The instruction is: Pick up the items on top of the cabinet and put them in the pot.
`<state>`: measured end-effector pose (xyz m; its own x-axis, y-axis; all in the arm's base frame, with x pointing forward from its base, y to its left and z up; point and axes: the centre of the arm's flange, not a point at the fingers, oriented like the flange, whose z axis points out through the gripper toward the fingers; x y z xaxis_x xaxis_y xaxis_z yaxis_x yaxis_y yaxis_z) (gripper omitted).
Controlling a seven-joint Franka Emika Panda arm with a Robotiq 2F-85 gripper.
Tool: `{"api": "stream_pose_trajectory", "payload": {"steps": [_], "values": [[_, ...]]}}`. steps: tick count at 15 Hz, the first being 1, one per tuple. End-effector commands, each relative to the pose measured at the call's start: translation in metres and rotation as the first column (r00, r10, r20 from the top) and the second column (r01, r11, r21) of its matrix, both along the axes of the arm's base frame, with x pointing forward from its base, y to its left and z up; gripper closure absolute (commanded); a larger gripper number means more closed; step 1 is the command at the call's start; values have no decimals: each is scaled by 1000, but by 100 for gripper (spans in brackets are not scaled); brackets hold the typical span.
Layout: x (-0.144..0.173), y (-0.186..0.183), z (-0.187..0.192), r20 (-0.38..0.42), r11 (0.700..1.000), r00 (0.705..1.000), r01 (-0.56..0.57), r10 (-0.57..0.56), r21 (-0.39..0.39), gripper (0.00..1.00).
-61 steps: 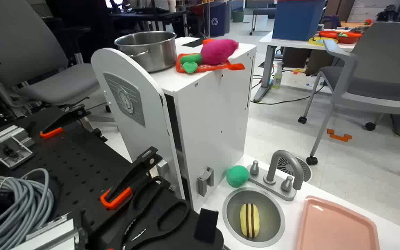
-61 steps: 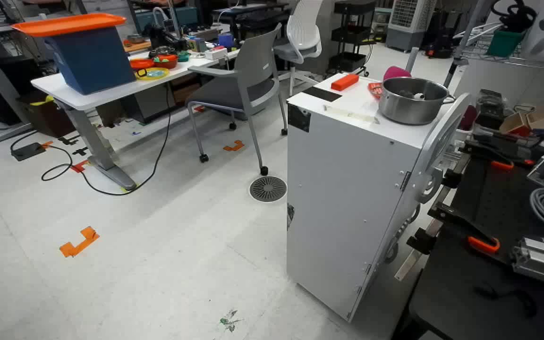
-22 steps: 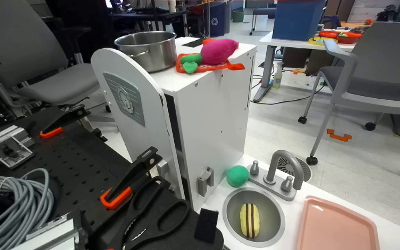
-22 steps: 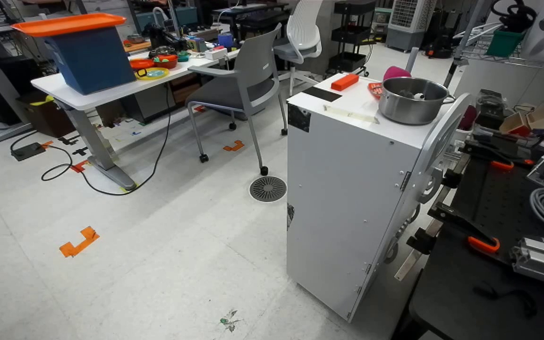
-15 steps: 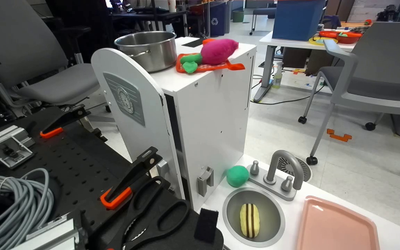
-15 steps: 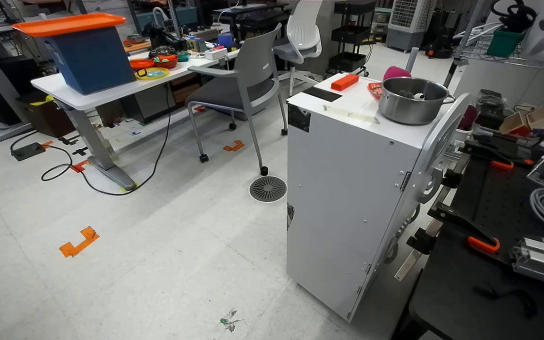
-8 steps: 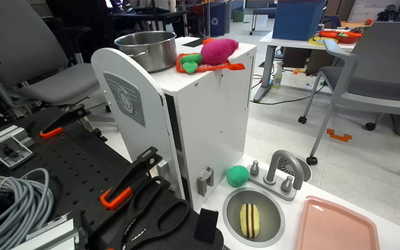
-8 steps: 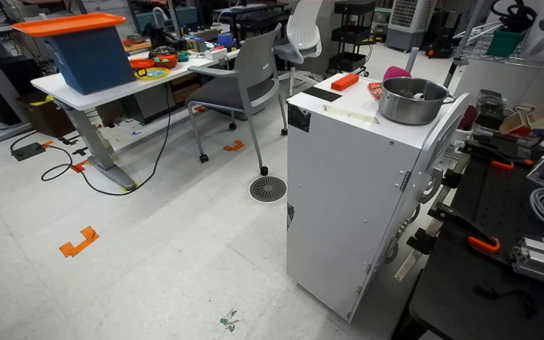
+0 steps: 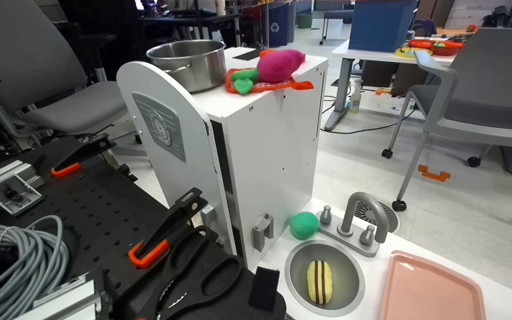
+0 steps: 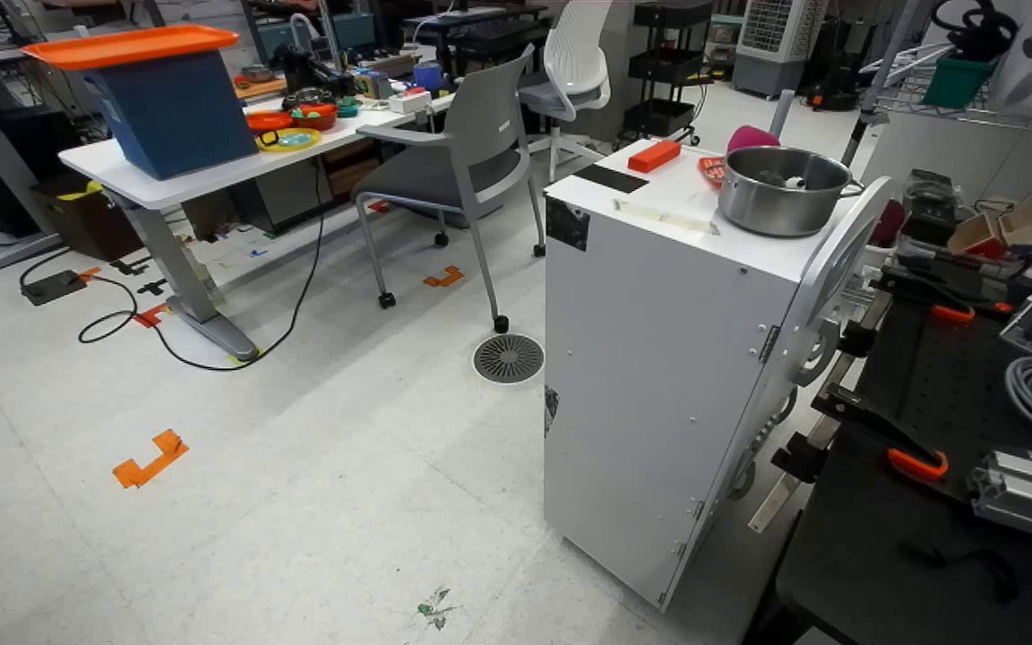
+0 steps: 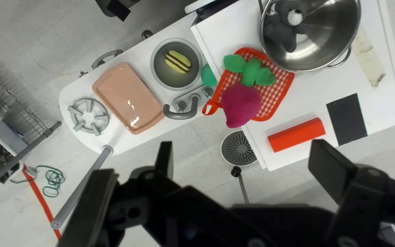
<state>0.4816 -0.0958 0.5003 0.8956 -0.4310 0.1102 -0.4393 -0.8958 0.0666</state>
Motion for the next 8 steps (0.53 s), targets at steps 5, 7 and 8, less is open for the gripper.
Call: {"api": "stream_pose_trajectory", "payload": {"steps": [5, 7, 8], "values": [[49, -27, -23, 12, 987, 987, 159, -159, -18, 0], [58, -31, -30, 41, 981, 981, 192, -191, -17, 0], [62, -32, -34, 53, 979, 978, 203, -202, -21, 0]]}}
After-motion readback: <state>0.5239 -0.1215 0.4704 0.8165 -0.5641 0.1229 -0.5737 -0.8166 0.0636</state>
